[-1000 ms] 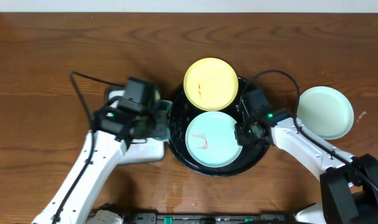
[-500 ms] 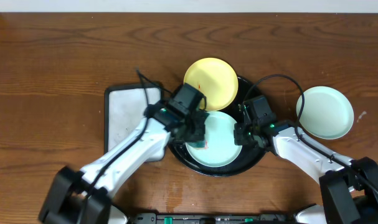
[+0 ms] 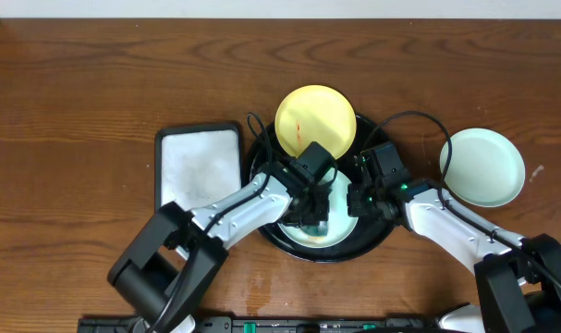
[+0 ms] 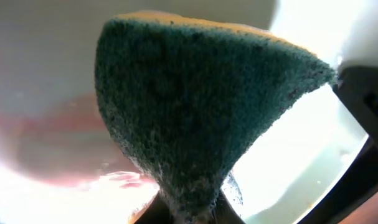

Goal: Clean dirty plates on tray and stack at the side
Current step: 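Lift the sponge with the left gripper and move it over the plate, then scrub the pale green plate with the sponge while right gripper holds it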

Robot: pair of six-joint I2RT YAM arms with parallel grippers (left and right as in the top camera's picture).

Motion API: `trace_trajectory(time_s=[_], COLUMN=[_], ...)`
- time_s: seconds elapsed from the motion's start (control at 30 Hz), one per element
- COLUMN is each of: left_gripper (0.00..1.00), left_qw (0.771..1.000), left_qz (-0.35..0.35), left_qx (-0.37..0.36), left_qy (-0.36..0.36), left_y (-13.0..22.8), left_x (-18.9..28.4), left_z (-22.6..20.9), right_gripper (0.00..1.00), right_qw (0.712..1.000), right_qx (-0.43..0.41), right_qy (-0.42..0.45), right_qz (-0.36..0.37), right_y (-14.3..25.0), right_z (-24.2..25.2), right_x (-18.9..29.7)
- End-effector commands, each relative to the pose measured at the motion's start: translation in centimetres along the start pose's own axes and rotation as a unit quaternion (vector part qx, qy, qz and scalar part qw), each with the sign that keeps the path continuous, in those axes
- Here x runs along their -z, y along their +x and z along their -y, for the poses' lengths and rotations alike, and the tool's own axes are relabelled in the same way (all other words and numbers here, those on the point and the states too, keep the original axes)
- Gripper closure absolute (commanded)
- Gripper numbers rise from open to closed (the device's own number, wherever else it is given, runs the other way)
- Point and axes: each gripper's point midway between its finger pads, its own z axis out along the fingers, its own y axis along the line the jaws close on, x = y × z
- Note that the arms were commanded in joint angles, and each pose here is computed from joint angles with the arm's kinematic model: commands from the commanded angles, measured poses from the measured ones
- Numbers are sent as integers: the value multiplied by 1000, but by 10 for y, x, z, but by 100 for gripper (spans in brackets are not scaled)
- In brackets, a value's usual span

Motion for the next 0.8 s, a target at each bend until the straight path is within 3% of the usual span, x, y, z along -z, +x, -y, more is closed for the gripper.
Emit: trace_trajectory(time_s=[0.0,0.2,0.37,0.77], left_gripper=[92,92,93,92], left_qw=[997,978,960,947], left_qz=[-14,35,62,71], left_qx=[37,75,47,5], left_qy=[-62,-193,-271,-312], left_y=[3,-21,-33,-39], left_x=[-17,8,26,40], left_z=[-33,-100,-130,-136], right_gripper=[99,99,99,99], right_qw=[999,998,997,997], right_qx=[-11,-12,-13,-13], right_qy=[30,36,41,48], right_qz=[-40,-54,-60,-59], right_y=[25,31,35,35], right_z=[16,19,21,23], right_x=[-9,-8,-8,-7])
